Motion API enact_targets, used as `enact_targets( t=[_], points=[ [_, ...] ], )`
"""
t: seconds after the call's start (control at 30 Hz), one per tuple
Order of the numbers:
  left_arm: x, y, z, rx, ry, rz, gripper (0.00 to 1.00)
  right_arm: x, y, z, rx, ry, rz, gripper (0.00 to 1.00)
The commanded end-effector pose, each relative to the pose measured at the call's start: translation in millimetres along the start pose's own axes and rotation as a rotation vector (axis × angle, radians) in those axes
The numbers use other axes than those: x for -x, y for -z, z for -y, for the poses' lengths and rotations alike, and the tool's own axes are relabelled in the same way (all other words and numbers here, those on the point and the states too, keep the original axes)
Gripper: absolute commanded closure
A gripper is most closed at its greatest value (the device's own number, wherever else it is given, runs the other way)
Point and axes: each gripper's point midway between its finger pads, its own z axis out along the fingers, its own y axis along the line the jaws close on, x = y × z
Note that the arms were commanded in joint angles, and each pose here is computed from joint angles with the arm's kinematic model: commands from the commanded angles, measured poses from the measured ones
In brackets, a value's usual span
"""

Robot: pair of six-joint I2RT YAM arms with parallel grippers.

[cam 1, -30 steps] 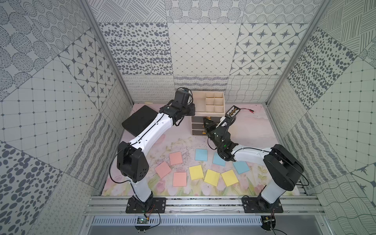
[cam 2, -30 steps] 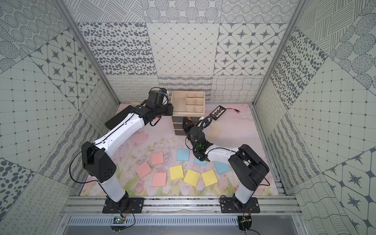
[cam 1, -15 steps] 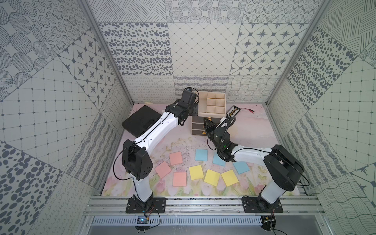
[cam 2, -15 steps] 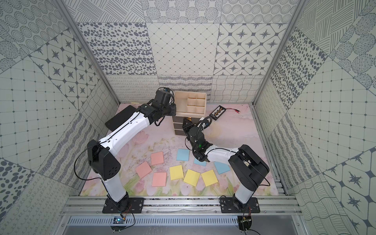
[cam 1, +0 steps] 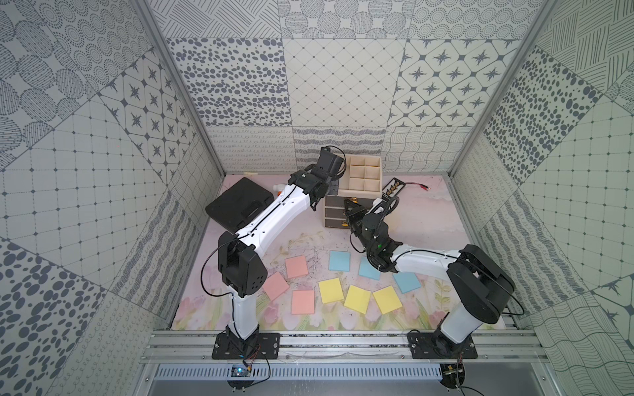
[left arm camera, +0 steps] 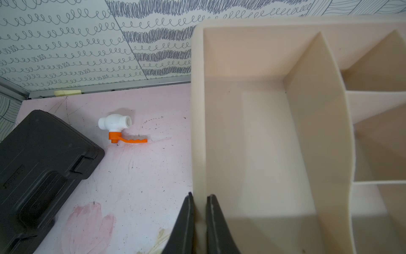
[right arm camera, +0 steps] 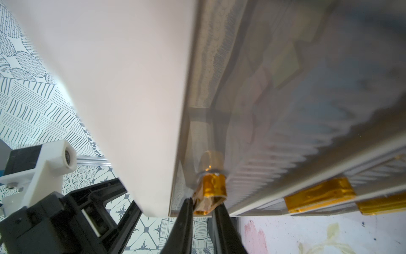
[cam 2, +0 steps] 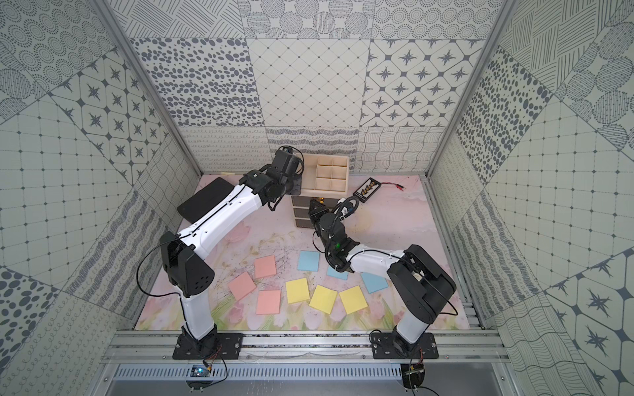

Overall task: Please put the sticky notes in the drawer by color
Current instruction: Open the drawer in the storage box.

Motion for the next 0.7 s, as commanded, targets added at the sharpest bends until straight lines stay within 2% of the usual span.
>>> enact_targets(
  t=[0.0,0.5,0.67],
  points=[
    [0.4,7.0,9.3,0.01,0.001,-0.005,1.0,-9.9,12.6,-43.0,0.116,-0.034,-0.065,0.82],
    [-2.8,0.9,0.6,0.155,0.013,-0.02,1.0,-22.8,18.3,-46.7,0.104,-0.045,-0.085,0.83],
    [-7.8,-5.3,1.0,0.166,0.022,-0.035,1.0,-28.3,18.4,-54.0,0.113,-0.049,-0.095,0.83]
  ],
)
